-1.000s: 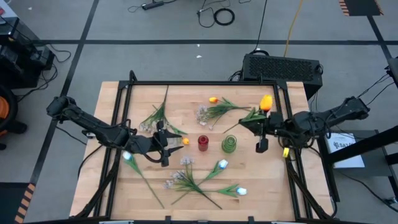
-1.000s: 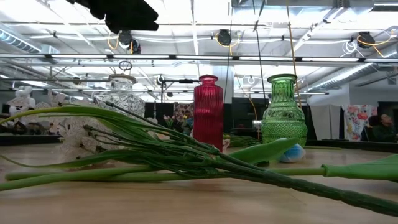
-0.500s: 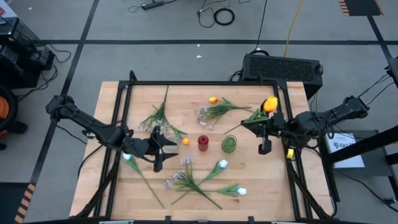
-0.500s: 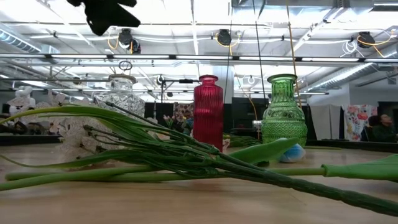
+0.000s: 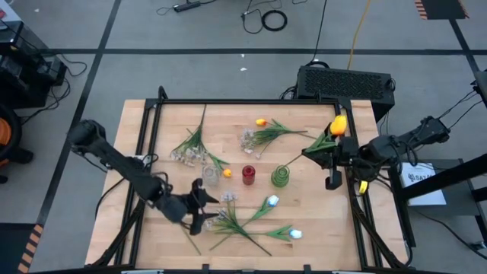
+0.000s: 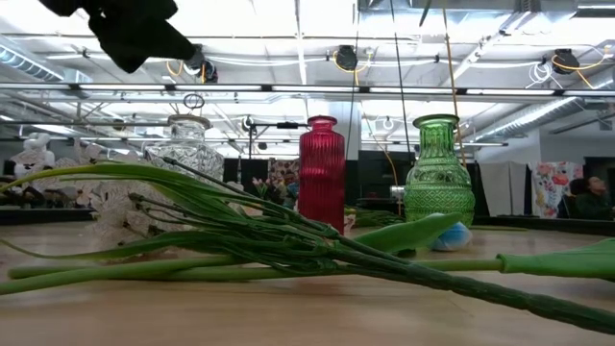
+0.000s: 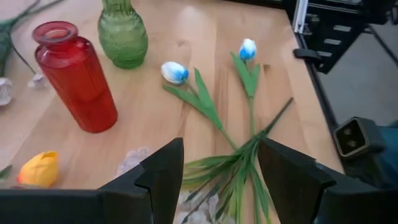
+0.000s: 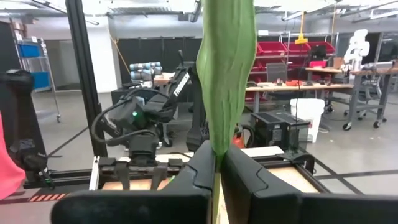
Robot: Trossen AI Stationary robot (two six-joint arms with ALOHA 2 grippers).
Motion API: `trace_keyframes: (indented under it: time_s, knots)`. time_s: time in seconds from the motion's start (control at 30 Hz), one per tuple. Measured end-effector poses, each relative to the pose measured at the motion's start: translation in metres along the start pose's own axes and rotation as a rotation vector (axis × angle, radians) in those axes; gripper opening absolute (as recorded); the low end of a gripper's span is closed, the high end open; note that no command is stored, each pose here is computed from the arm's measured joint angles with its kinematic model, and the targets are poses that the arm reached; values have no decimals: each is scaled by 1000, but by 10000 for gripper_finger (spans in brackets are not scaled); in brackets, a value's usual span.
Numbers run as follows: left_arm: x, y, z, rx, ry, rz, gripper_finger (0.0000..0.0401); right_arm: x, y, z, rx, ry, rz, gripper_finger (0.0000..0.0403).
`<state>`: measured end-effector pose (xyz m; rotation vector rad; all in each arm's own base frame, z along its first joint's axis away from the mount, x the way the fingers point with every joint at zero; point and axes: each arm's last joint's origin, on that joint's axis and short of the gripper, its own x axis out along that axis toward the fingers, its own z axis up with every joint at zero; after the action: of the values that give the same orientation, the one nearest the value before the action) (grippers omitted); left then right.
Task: Sort flowers into vase by color
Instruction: Put the bottom right yellow tulip into the green vase
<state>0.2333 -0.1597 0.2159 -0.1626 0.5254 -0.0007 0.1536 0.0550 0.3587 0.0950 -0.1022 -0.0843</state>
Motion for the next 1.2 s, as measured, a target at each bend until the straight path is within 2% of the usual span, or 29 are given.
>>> trace_keyframes:
  time_s: [0.13,0.3,0.43,0.67,0.77,1.1,1.2]
  knots:
    - [16,-10,-11,0,-19,13,212,4,2,-4,5,23,-1,9]
    - [25,-13,-21,16,24,-12,212,2,1,-9,-11,75,-4,9]
    - [25,-13,-20,33,23,-13,212,1,0,-17,-43,151,-16,9]
    - [25,-12,-20,50,22,-9,212,0,-2,-18,-57,164,-29,9]
    - [25,-11,-20,73,8,14,212,0,-2,-20,-51,183,-28,9]
    - [32,2,-13,49,-13,86,212,-1,-3,-24,-14,221,-37,9]
    - [33,5,-11,44,-15,96,212,-4,-1,-29,7,228,-9,9]
